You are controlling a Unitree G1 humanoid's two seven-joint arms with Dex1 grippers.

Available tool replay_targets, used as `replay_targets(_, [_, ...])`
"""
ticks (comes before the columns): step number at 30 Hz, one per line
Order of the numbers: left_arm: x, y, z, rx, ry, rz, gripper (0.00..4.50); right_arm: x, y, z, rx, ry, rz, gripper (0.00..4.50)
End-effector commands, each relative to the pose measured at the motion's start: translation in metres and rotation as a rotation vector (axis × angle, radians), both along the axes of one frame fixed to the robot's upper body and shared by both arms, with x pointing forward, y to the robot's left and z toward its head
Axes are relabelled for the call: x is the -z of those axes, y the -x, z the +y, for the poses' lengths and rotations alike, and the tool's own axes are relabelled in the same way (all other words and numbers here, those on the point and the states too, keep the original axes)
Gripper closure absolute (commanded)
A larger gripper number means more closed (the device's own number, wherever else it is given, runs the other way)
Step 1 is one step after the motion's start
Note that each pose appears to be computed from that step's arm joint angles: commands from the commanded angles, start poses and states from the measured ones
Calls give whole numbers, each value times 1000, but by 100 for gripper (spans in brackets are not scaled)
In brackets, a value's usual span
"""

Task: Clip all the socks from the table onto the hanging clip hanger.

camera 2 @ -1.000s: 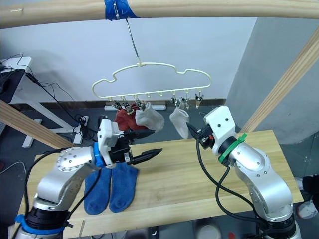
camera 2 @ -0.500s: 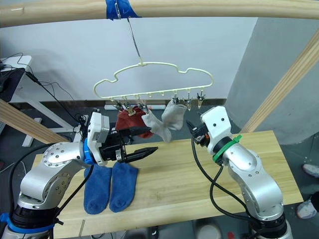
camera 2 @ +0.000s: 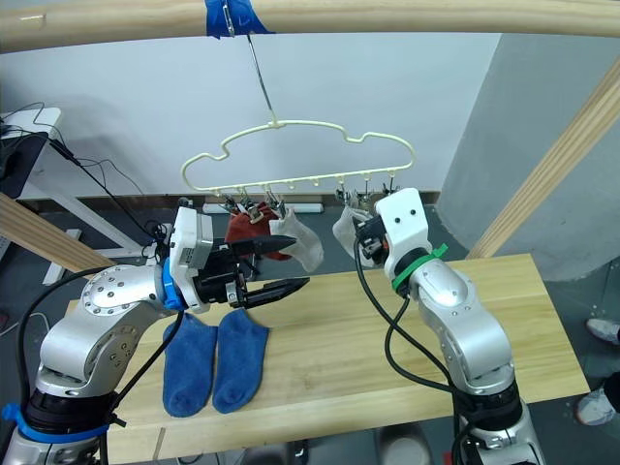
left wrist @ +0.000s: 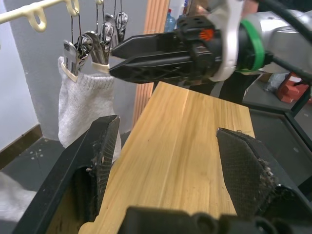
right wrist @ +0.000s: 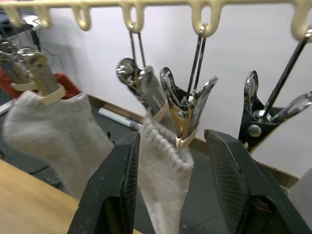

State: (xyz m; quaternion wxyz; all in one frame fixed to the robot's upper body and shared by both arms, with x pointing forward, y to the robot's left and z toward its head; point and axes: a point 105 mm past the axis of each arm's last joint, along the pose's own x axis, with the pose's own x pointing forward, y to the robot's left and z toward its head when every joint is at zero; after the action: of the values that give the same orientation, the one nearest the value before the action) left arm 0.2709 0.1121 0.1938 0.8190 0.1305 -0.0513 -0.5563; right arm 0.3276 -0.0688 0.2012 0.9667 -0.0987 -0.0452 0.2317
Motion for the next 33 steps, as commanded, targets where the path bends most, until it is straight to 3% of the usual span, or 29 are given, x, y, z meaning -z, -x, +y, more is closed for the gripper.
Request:
replay_targets(1, [-6,1,-2,9,-2,-40,98,-14,0,2,1,-11,-64,232])
replay_targets(14, [-4,1,-3,4,-10,-43,98,-20,-4,7,3,-41,-82,232])
replay_targets(33, [-4,-1,-7,11,-9,-55,98,-25,-18,-2,138,-92,-97,232])
